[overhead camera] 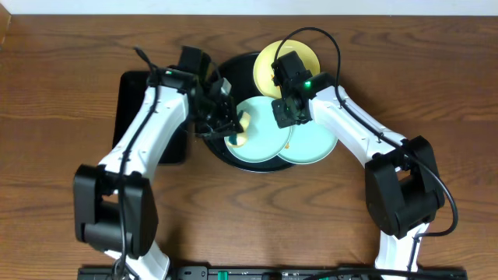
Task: Clean dirty plates on tray and stack at the side
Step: 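Bring the sponge in left gripper down onto the mint plate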
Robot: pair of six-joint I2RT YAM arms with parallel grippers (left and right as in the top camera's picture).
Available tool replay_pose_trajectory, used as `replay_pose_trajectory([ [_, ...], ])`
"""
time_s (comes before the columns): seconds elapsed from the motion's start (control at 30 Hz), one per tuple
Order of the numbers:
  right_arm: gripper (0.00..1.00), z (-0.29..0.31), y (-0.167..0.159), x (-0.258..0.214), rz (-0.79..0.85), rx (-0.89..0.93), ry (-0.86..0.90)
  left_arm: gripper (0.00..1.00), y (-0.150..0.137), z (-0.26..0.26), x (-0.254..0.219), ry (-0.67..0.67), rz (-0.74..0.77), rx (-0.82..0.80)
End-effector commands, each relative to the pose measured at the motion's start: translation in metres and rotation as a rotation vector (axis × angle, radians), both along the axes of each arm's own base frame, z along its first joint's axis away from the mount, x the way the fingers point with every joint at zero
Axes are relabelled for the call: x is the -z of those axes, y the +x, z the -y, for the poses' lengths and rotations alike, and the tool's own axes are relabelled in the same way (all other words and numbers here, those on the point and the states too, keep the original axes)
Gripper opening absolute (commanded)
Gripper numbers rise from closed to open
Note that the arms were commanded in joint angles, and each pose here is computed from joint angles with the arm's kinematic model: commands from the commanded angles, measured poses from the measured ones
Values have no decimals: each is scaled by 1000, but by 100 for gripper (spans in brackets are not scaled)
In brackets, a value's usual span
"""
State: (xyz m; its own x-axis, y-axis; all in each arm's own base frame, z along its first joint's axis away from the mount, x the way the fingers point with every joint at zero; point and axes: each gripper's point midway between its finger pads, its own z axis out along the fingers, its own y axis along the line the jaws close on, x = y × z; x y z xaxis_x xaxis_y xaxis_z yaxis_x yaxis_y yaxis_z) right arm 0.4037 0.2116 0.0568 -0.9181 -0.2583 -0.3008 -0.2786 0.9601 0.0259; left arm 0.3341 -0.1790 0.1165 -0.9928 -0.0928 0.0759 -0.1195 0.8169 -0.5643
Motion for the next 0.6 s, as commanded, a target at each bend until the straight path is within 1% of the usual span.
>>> replay_pose_trajectory([
  [0.0,1,-4,-1,-11,19,9,21,8,7,2,5,4,6,5],
  [0.2,1,-4,-1,-11,19,9,21,7,7,4,33,16,-76,-12],
  [0.3,1,-4,-1,-11,20,9,21,7,8,10,45,-17,-111,-8],
  [0.57,1,-4,-1,-11,19,9,21,7,27,16,58,-44,-66,-21],
])
